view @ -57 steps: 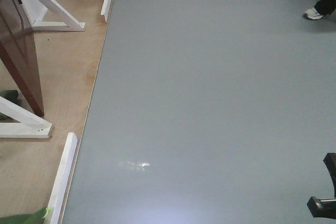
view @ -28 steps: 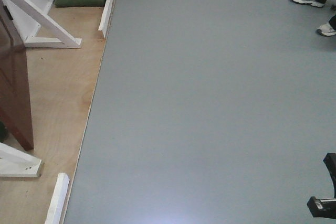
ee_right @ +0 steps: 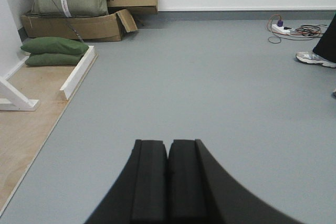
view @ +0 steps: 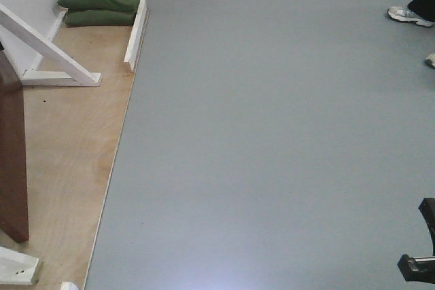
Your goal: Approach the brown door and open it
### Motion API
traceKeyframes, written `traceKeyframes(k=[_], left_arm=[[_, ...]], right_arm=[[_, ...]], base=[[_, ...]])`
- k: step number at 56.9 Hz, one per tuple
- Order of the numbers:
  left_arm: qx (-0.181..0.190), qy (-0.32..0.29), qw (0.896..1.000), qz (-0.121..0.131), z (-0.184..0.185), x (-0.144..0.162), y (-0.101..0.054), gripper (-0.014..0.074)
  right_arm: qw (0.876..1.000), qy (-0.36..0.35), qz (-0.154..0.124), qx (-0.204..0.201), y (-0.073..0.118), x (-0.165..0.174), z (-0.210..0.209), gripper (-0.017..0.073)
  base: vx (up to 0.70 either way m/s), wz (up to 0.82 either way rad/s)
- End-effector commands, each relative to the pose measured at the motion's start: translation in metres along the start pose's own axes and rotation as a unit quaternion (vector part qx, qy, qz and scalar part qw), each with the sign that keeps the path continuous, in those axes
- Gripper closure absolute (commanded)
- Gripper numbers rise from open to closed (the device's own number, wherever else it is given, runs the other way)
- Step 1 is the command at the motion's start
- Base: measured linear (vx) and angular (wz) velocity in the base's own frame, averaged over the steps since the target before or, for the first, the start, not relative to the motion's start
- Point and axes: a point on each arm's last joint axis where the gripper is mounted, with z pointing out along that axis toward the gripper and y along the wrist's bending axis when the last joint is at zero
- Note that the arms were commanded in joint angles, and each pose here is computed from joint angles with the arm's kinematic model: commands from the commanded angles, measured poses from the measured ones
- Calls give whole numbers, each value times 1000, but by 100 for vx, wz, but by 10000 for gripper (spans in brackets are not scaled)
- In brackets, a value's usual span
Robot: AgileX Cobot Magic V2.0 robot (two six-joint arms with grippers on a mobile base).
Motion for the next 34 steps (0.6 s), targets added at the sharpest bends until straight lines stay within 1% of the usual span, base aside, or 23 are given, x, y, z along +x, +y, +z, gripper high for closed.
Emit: traceKeyframes(k=[1,23,34], left_arm=[[7,-58,998,-6,-3,-16,-1,600],[7,-58,998,-6,-3,-16,-1,600],[7,-58,998,-6,-3,-16,-1,600]], right_arm=[[999,-43,-4,3,0,-6,0,559],[999,-44,-4,3,0,-6,-1,559],[999,-44,-4,3,0,-6,-1,559]], base=[[38,0],[35,3],[22,3]])
